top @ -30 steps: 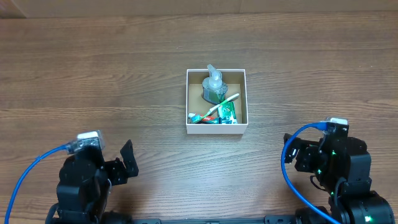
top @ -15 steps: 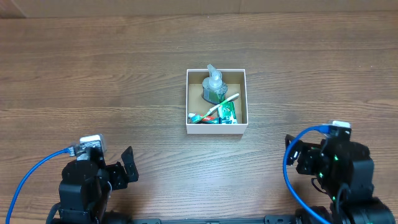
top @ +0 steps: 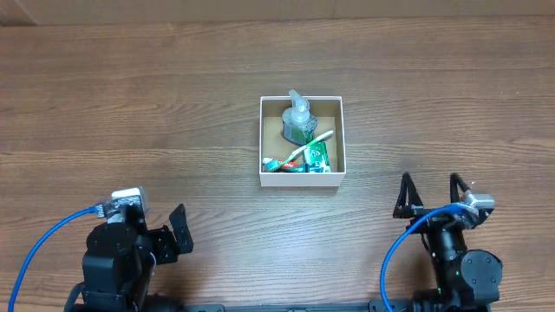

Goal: Pack container

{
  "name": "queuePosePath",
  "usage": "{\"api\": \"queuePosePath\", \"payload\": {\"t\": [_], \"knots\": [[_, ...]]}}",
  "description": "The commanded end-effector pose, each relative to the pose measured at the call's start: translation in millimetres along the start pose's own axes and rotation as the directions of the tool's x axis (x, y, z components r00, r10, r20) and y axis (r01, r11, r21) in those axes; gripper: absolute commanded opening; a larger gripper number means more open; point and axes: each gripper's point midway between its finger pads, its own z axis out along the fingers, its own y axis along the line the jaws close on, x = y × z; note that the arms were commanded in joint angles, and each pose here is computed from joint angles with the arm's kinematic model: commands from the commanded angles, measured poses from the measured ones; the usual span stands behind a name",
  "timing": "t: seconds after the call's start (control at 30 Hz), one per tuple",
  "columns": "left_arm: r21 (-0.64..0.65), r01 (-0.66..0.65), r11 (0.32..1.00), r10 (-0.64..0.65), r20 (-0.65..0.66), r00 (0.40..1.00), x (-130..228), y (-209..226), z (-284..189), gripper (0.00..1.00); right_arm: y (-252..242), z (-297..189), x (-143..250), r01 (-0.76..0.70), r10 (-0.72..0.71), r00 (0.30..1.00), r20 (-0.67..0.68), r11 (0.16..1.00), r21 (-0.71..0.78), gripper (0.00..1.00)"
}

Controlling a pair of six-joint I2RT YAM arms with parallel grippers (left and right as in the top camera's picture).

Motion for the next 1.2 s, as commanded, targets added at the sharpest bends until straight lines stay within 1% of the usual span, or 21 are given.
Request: {"api": "queuePosePath", "payload": {"t": [0.0,0.07,0.1,0.17,1.0,1.1,1.17], "knots": [[0.016,-0.014,1.000,0.014,-0.008,1.000,2.0,-3.0,1.1,1.00,-3.9,9.5,2.9,0.079,-0.079,0.991,0.106,0.997,-0.001,1.00],[0.015,-0.014,1.000,0.014,-0.008,1.000,2.0,-2.9,1.1,1.00,-6.0,13.3,11.9,0.104,-0.103,0.987,0.123,0.995,-0.002,1.00],[0.015,-0.014,1.000,0.014,-0.008,1.000,2.0,-2.9,1.2,1.00,-9.2,14.7,27.1,0.101,-0.101,0.993,0.060,0.995,0.004,1.00],[0.015,-0.014,1.000,0.014,-0.008,1.000,2.0,-2.9,1.2,1.00,-13.0,15.1,40.6,0.100,-0.100,0.995,0.005,0.995,0.014,1.00],[0.015,-0.014,1.000,0.014,-0.008,1.000,2.1,-2.9,1.1,1.00,-11.4,15.1,41.0,0.099,-0.099,0.995,0.003,0.995,0.005,1.00],[0.016,-0.015,1.000,0.015,-0.010,1.000,6.7,-1.8,1.2,1.00,-11.4,15.1,41.0,0.099,-0.099,0.995,0.003,0.995,0.005,1.00],[0.013,-0.018,1.000,0.018,-0.008,1.000,16.3,1.2,5.6,1.00,-11.4,15.1,41.0,0.099,-0.099,0.995,0.003,0.995,0.005,1.00]]}}
